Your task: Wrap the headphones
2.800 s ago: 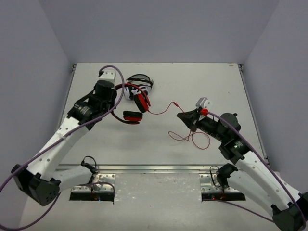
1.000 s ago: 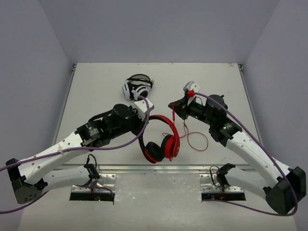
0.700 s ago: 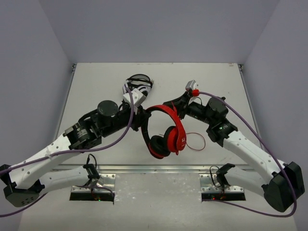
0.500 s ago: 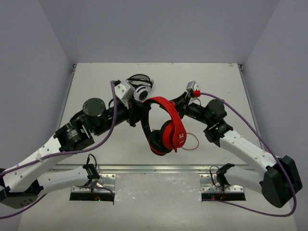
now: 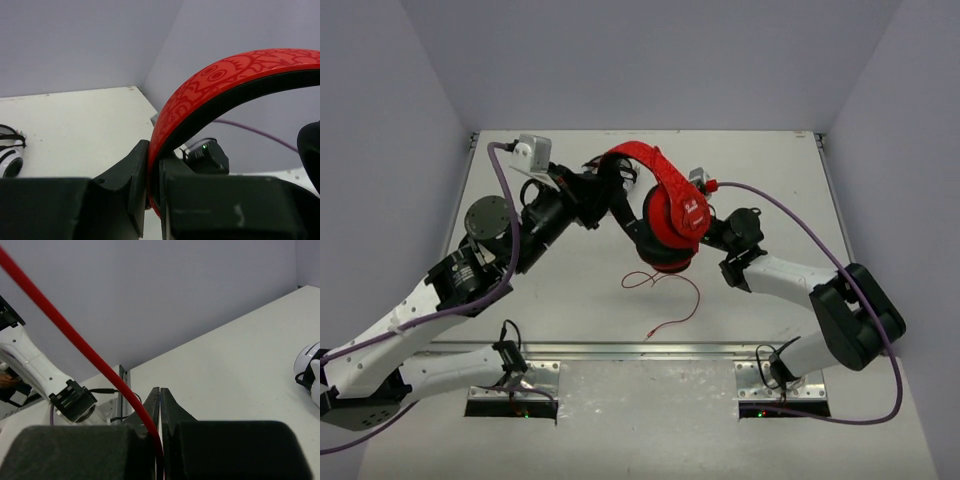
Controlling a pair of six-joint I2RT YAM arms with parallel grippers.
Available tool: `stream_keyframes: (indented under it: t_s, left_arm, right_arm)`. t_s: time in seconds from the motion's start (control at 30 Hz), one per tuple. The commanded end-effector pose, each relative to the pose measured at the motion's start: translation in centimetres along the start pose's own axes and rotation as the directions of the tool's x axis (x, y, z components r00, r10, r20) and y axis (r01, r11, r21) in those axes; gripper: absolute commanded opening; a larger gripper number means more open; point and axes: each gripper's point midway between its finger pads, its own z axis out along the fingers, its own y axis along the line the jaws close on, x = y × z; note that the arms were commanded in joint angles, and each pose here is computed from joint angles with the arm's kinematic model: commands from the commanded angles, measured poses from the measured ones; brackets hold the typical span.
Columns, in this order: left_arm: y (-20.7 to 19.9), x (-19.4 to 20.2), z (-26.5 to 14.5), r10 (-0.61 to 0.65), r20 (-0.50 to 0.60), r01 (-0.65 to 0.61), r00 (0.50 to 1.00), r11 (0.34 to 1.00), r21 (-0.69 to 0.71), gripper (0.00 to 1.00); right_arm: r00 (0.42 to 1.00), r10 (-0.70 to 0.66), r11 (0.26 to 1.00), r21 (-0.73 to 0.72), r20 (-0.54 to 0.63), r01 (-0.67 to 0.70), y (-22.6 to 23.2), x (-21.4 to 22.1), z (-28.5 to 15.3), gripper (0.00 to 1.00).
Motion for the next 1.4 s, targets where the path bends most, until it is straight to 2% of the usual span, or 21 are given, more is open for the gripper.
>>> stream_keyframes:
  t_s: [0.0,0.17,0.33,0.47,0.57,0.67,0.8,0.93,1.0,1.07,1.13,1.2,1.23,1.27,1.37]
  left_arm:
    - [1.0,-7.4,0.3,-0.168,0.281,0.207,0.945,0.972,-0.116,0.00]
    - [4.9,-7.0,1.5,-0.161,0.378,0.292,0.912,0.900,-0.323,0.00]
    - [6.9,-7.6,1.8,-0.136,0.462,0.354,0.876,0.832,-0.427,0.00]
    - [8.6,-8.8,1.8,-0.022,0.481,0.327,0.877,0.760,-0.561,0.00]
    - [9.7,-9.0,2.7,0.075,0.442,0.259,0.894,0.717,-0.647,0.00]
    - [11.7,-8.3,4.1,0.147,0.389,0.197,0.909,0.672,-0.714,0.00]
    - [14.7,-6.0,5.2,0.224,0.256,0.081,0.940,0.583,-0.808,0.00]
    - [16.9,-2.6,5.0,0.280,0.150,-0.006,0.948,0.486,-0.874,0.00]
    - [18.5,-0.1,4.3,0.299,0.081,-0.058,0.951,0.428,-0.902,0.00]
    - [19.5,1.9,4.0,0.301,0.033,-0.094,0.953,0.398,-0.912,0.00]
    - [21.0,4.9,3.2,0.308,-0.062,-0.170,0.949,0.336,-0.926,0.00]
    - [22.4,8.7,2.9,0.276,-0.149,-0.238,0.949,0.324,-0.916,0.00]
    - [22.7,10.1,2.7,0.260,-0.178,-0.260,0.949,0.328,-0.908,0.00]
    - [23.1,11.6,2.5,0.240,-0.203,-0.278,0.949,0.340,-0.898,0.00]
    - [24.4,15.3,0.8,0.209,-0.270,-0.328,0.940,0.337,-0.883,0.00]
  right_arm:
    - [0.998,-0.010,0.995,-0.095,0.068,0.017,2.5,-1.4,0.2,0.01]
    - [0.999,-0.020,0.996,-0.086,0.046,0.023,3.6,0.4,-0.4,0.02]
    - [0.999,-0.044,0.996,-0.082,-0.020,0.042,4.9,2.7,-0.3,0.01]
    - [0.991,-0.122,0.991,-0.062,-0.061,0.118,6.1,4.4,-0.6,0.01]
    - [0.974,-0.170,0.985,-0.039,-0.151,0.166,7.0,6.5,-0.9,0.01]
    - [0.942,-0.249,0.968,-0.070,-0.223,0.240,8.8,7.7,-0.5,0.01]
    - [0.912,-0.318,0.948,-0.059,-0.258,0.314,9.8,7.1,-0.5,0.01]
    - [0.885,-0.365,0.928,-0.039,-0.288,0.371,10.0,5.1,-0.3,0.01]
    - [0.865,-0.363,0.926,-0.034,-0.346,0.375,9.8,5.4,-0.7,0.01]
    - [0.842,-0.383,0.917,-0.050,-0.379,0.395,10.0,4.7,-0.8,0.01]
    - [0.816,-0.415,0.899,-0.042,-0.401,0.436,9.7,3.8,-0.8,0.01]
    - [0.780,-0.443,0.876,-0.031,-0.442,0.481,9.4,2.6,-0.9,0.01]
    - [0.757,-0.486,0.849,-0.028,-0.436,0.528,9.3,1.0,-0.5,0.01]
    - [0.725,-0.484,0.833,-0.005,-0.491,0.553,8.3,1.3,-1.1,0.01]
    - [0.652,-0.530,0.766,0.024,-0.542,0.642,6.9,-0.4,-1.6,0.01]
